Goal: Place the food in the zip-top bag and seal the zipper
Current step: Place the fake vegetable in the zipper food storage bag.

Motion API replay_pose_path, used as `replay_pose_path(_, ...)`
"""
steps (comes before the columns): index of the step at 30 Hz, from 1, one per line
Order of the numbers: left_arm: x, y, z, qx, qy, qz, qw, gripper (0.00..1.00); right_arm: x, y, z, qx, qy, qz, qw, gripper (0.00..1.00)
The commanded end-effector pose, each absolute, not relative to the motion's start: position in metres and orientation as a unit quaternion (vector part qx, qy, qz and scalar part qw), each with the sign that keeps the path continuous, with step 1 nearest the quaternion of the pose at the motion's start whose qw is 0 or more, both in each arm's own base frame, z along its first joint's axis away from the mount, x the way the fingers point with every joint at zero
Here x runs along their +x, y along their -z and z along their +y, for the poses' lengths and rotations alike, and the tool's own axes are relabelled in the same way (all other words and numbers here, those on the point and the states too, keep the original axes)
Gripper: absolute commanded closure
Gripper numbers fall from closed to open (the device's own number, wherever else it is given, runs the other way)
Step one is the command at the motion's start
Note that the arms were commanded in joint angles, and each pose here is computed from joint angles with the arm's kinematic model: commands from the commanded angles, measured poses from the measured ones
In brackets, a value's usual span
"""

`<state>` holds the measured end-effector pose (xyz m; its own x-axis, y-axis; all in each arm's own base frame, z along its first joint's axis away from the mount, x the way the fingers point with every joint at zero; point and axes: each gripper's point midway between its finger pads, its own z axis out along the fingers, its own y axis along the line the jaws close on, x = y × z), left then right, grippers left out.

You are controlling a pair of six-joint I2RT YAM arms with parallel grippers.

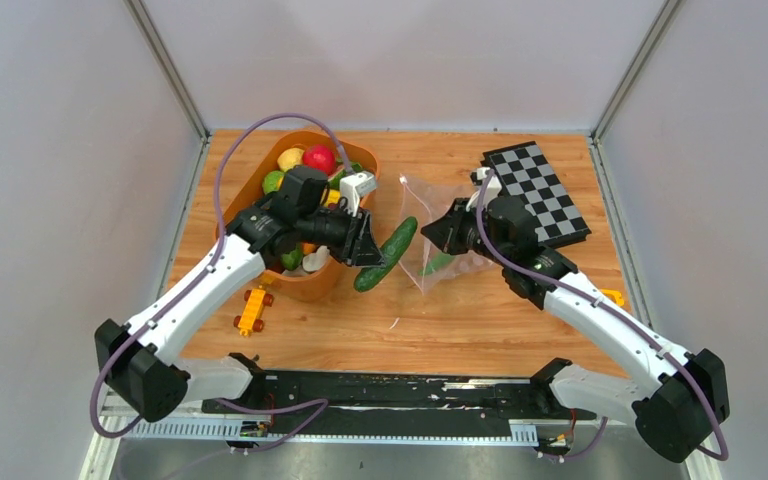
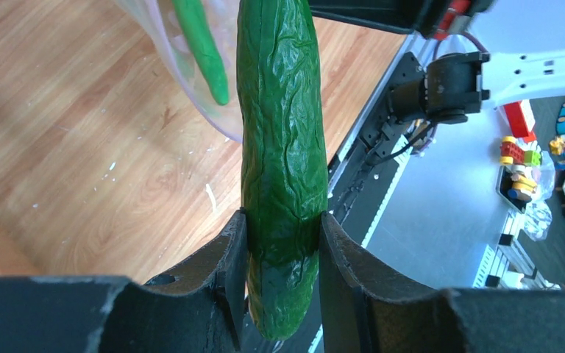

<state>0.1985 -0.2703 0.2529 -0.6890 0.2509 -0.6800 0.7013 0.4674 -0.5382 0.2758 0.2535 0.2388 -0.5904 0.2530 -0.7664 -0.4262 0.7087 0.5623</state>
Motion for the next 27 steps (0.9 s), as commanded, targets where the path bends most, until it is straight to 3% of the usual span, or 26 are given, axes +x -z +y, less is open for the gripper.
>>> replay_pose_path(1, 0.209, -0.250, -0.279, 0.291, 0.411, 0.824, 0.259, 0.98, 0.273, -0.272, 0.262, -0.089, -0.395, 0.779, 0.479, 1.00)
replay_pose_path(18, 0.235, -0.231, -0.283, 0.230, 0.367, 0.864, 0.256, 1.00, 0.246, -0.277, 0.288, -0.201, -0.382, 0.755, 0.494, 1.00)
replay_pose_path(27, 0.250, -0.236, -0.284, 0.198, 0.361, 0.865, 0.286, 1.00, 0.230, -0.283, 0.306, -0.223, -0.435, 0.730, 0.478, 1.00)
